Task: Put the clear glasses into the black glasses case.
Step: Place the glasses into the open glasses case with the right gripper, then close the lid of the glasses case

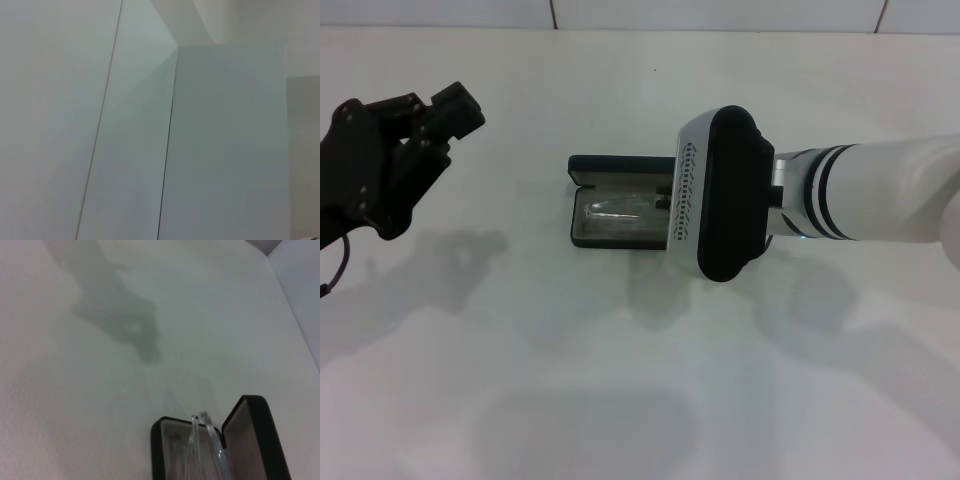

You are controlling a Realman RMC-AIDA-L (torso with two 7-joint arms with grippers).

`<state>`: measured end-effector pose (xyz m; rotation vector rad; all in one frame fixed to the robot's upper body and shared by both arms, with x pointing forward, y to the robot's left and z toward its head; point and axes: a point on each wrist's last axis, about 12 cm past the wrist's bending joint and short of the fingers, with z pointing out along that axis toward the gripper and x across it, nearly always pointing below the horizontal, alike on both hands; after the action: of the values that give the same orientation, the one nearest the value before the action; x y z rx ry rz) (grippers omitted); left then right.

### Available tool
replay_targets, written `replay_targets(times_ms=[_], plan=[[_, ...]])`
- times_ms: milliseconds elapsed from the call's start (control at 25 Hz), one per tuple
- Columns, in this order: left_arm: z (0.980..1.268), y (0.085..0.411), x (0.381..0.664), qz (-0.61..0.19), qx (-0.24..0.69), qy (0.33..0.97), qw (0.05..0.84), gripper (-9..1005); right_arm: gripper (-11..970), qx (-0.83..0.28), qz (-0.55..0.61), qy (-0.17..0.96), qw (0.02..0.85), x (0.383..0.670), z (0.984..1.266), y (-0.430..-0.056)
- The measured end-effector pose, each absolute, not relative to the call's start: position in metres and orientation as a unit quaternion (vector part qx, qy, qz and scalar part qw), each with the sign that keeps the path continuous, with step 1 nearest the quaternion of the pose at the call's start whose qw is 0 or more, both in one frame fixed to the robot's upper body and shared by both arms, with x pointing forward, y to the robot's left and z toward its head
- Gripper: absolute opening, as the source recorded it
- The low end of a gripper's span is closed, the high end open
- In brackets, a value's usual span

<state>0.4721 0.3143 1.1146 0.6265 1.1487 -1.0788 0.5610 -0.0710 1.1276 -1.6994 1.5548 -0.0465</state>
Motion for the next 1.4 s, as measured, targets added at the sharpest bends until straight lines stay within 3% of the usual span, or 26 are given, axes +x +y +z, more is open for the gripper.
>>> replay_targets(times_ms=[880, 1400], plan=[[1.113, 0.318, 0.468, -0.47, 0.262, 0.51, 0.671, 65, 94, -0.672, -0.016, 0.61, 0.42, 0.556, 1.127, -0.07], [1.119, 0.325, 0.473, -0.467, 0.254, 0.508, 0.678, 65, 95, -0.598, 0.038, 0.635, 0.487, 0.538, 1.15, -0.086]])
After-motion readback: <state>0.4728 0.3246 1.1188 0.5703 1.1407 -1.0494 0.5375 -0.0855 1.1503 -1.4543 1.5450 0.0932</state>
